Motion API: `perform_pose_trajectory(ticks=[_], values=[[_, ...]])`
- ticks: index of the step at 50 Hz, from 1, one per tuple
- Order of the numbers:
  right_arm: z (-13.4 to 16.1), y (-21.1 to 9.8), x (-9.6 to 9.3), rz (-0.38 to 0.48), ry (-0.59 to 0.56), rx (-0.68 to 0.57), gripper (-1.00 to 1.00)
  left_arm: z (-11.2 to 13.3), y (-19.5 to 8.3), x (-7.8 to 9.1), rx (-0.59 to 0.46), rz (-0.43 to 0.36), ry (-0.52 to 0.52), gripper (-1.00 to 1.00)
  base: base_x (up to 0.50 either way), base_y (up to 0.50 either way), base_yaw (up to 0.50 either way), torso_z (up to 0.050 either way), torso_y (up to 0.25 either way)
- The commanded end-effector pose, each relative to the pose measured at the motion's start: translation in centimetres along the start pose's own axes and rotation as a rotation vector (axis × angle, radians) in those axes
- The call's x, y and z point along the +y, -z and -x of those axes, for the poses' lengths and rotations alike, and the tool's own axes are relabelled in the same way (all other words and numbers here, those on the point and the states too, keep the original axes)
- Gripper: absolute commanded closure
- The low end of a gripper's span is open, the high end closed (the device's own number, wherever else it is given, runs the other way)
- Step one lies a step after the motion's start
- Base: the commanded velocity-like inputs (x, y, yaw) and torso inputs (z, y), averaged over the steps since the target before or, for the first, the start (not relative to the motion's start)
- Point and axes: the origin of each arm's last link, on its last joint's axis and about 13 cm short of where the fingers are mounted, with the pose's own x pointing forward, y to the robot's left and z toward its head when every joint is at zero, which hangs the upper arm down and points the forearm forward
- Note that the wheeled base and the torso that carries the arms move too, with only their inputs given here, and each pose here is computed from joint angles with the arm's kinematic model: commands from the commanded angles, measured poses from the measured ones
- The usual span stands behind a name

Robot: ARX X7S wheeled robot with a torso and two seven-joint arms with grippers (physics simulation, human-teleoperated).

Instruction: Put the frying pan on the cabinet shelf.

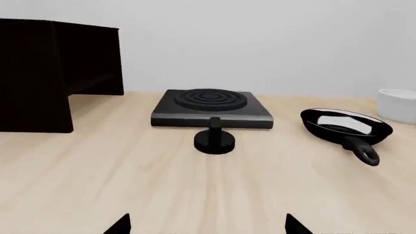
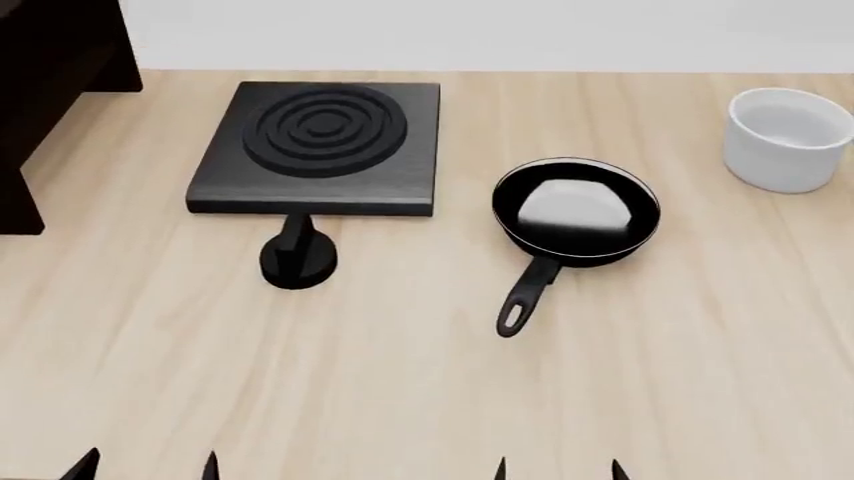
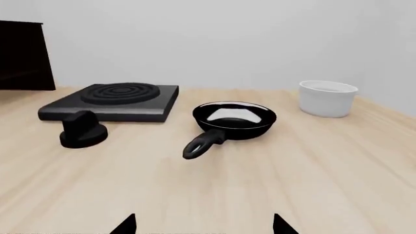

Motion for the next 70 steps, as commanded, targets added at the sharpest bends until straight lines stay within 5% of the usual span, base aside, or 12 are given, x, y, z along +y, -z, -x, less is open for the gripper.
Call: perform_pose_trajectory(ticks=[1,22,24,57,70], values=[[0.0,0.1,0.0,0.006,0.000,0.003,-1.00,0.1,0.0,-0.1,0.003,-0.006,0.010,-1.00,0.00,0.00,0.00,0.050,0.000],[0.0,-0.1,0.0,-0.006,0.011,-0.008,-1.00,0.0,-0.2,-0.1,0.037,0.014,-0.007,-1.00,0.00,0.00,0.00,0.035,0.000],[0.0,-0.2,-0.1,-0.007,0.014,-0.014,-1.00,0.0,-0.3,-0.2,0.037,0.068,0.002,-1.00,0.00,0.00,0.00,0.000,0.000],[0.3,-0.9,-0.4,-0.030,0.035,0.000,-1.00,0.3,-0.9,-0.6,0.048,-0.042,0.017,-1.00,0.00,0.00,0.00,0.000,0.000],[0.5,-5.8,-1.6,-0.011,0.042,-0.067,-1.00,1.0,-5.1,0.5,0.007,-0.036,0.024,-1.00,0.00,0.00,0.00,0.000,0.000]])
